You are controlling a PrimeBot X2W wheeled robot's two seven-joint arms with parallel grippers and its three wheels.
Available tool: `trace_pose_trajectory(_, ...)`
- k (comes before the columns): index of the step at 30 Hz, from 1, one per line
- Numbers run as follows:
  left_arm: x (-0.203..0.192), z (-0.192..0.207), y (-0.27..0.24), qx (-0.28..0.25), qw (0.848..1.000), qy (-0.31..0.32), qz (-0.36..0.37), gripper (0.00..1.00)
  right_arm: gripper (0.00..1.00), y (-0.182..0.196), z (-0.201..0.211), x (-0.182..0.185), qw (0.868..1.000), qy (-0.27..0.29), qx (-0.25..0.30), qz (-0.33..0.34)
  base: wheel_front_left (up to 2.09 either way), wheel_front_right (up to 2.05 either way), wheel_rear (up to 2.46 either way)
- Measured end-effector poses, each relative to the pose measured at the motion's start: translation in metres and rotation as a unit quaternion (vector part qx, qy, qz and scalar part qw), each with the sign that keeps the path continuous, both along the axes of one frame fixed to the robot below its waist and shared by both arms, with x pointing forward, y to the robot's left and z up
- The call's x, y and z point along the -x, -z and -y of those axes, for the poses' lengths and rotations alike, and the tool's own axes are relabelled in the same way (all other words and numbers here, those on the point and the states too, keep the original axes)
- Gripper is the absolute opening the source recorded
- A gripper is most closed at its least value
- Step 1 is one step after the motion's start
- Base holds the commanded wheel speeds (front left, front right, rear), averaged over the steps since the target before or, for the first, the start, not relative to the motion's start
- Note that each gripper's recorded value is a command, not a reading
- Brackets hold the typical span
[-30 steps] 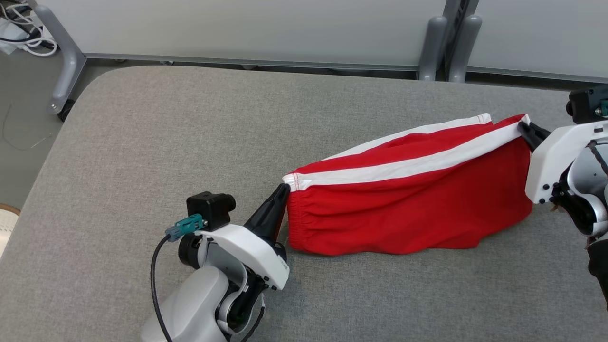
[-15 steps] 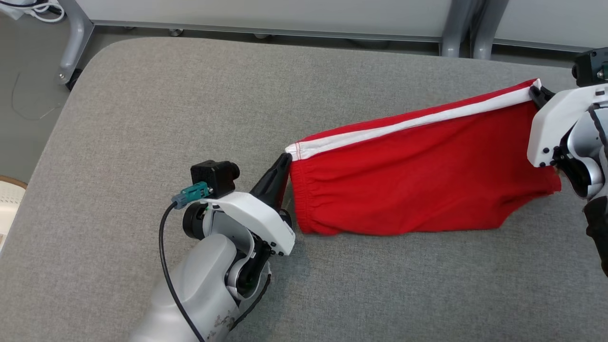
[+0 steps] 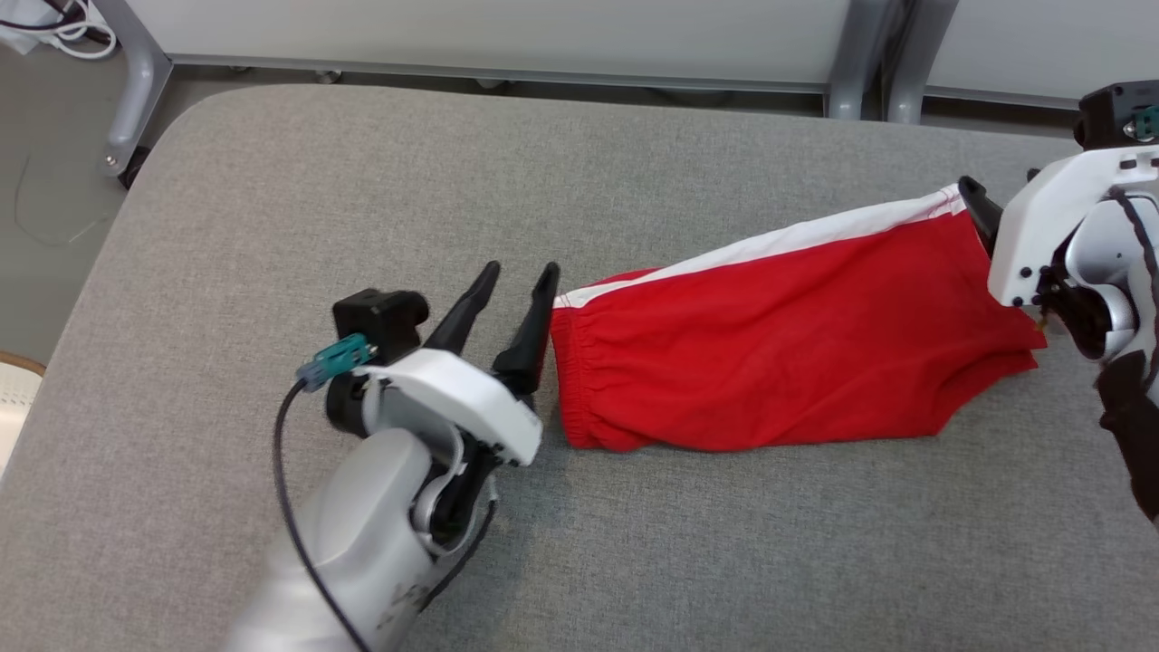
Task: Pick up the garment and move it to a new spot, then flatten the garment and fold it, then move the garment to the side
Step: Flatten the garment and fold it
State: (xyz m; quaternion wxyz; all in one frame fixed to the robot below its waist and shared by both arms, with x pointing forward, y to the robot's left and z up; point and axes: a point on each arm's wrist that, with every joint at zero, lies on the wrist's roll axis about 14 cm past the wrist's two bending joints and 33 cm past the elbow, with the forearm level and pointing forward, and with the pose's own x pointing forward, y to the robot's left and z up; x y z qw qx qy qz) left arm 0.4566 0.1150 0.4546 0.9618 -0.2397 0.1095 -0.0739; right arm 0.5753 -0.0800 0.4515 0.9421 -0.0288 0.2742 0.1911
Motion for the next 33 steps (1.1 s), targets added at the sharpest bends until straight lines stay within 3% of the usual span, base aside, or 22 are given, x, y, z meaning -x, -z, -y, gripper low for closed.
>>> trace_pose_trajectory(7, 0.023, -0.052, -0.034, -0.07, 0.993, -0.056, 0.078, 1.0, 1.0, 0.015, 0.032, 0.01, 0.997, 0.039, 0.018, -0.068, 0.0, 0.0, 0.0)
trace_pose_trajectory(13, 0.071, -0.096, -0.02, -0.128, 0.983, -0.114, 0.064, 1.0, 1.0, 0.041, 0.032, 0.021, 0.992, 0.051, 0.01, -0.113, 0.0, 0.0, 0.0)
trace_pose_trajectory(20, 0.116, -0.135, 0.002, -0.148, 0.973, -0.177, 0.015, 1.0, 1.0, 0.068, 0.03, 0.026, 0.986, 0.06, 0.018, -0.152, 0.0, 0.0, 0.0)
trace_pose_trajectory(28, 0.137, -0.142, 0.014, -0.138, 0.97, -0.198, -0.01, 1.0, 1.0, 0.09, 0.024, 0.037, 0.977, 0.06, 0.035, -0.203, 0.0, 0.0, 0.0)
trace_pose_trajectory(29, 0.138, -0.142, 0.014, -0.138, 0.971, -0.197, -0.011, 1.0, 0.96, 0.091, 0.023, 0.039, 0.976, 0.06, 0.034, -0.208, 0.0, 0.0, 0.0)
trace_pose_trajectory(30, 0.137, -0.142, 0.014, -0.138, 0.971, -0.197, -0.011, 1.0, 0.37, 0.091, 0.021, 0.04, 0.975, 0.058, 0.037, -0.21, 0.0, 0.0, 0.0)
trace_pose_trajectory(31, 0.137, -0.142, 0.015, -0.137, 0.971, -0.198, -0.012, 1.0, 0.11, 0.091, 0.019, 0.04, 0.975, 0.055, 0.038, -0.211, 0.0, 0.0, 0.0)
trace_pose_trajectory(32, 0.137, -0.142, 0.015, -0.137, 0.97, -0.2, -0.013, 1.0, 0.0, 0.091, 0.017, 0.041, 0.975, 0.053, 0.038, -0.211, 0.0, 0.0, 0.0)
trace_pose_trajectory(33, 0.137, -0.14, 0.015, -0.135, 0.971, -0.199, -0.013, 1.0, 0.0, 0.091, 0.016, 0.042, 0.975, 0.05, 0.041, -0.211, 0.0, 0.0, 0.0)
